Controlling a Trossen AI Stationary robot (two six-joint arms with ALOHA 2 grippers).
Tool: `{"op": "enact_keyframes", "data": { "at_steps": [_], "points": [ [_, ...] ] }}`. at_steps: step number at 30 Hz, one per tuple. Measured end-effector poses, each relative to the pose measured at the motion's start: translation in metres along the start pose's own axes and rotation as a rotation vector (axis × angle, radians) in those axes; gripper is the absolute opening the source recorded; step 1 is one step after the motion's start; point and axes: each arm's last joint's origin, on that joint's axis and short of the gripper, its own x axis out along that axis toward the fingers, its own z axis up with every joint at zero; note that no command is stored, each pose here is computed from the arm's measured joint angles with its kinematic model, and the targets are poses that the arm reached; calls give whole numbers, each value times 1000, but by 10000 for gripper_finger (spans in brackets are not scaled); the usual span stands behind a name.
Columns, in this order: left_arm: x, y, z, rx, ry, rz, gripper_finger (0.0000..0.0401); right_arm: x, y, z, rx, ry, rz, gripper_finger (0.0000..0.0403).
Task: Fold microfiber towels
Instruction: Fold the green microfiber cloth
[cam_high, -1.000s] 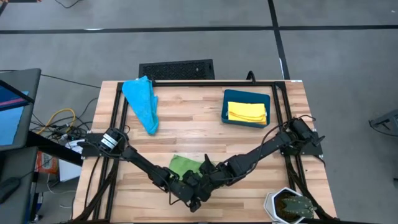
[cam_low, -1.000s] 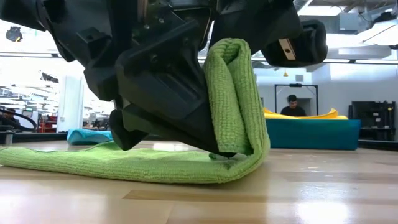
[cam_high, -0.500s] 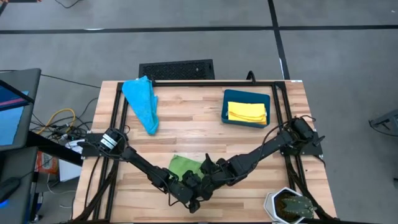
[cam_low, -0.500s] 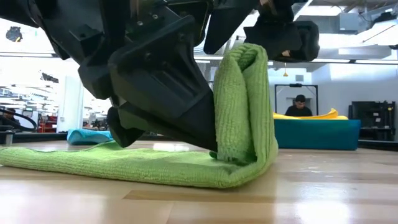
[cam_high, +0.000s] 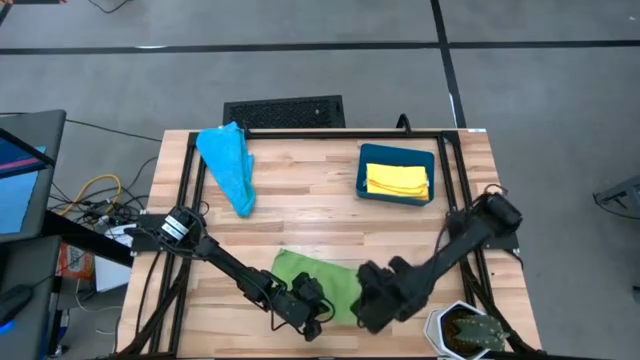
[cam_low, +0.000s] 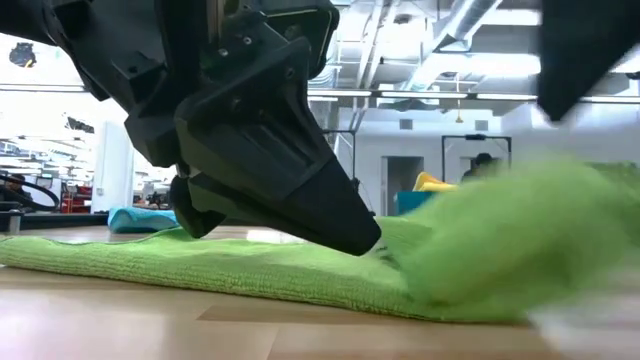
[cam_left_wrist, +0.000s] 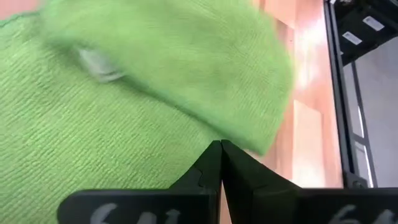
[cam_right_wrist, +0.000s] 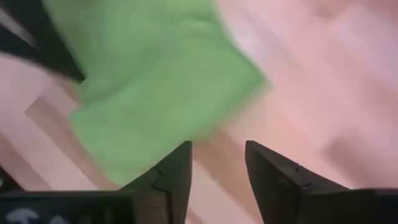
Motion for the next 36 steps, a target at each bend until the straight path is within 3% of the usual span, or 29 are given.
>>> {"op": "enact_keyframes", "data": {
  "at_steps": [5, 13, 18, 22, 25, 28, 32, 36],
  "points": [
    [0, 1, 0, 3, -18, 14, 0, 28, 14, -21, 34, 38, -38, 152],
    [-11, -10, 37, 42, -217, -72, 0, 4, 7, -52, 147, 31, -44, 133],
    [2, 15, 55, 35, -184, -57, 0, 21, 7, -68, 227, 142, 8, 125],
    [7, 31, 60, 64, -64, -45, 0, 28, 11, -68, 252, 134, 84, 125],
    [-9, 42, 64, 79, 57, 45, 0, 35, 12, -57, 273, 90, 107, 121],
    [-43, 37, 84, 117, 33, 113, 0, 41, 11, -42, 260, 49, 111, 118],
    [-74, 39, 83, 177, 64, 240, 0, 48, 12, -25, 234, 23, 124, 117],
    [-95, 39, 83, 146, 52, 247, 0, 67, 13, -20, 206, 29, 90, 116]
  ]
}}
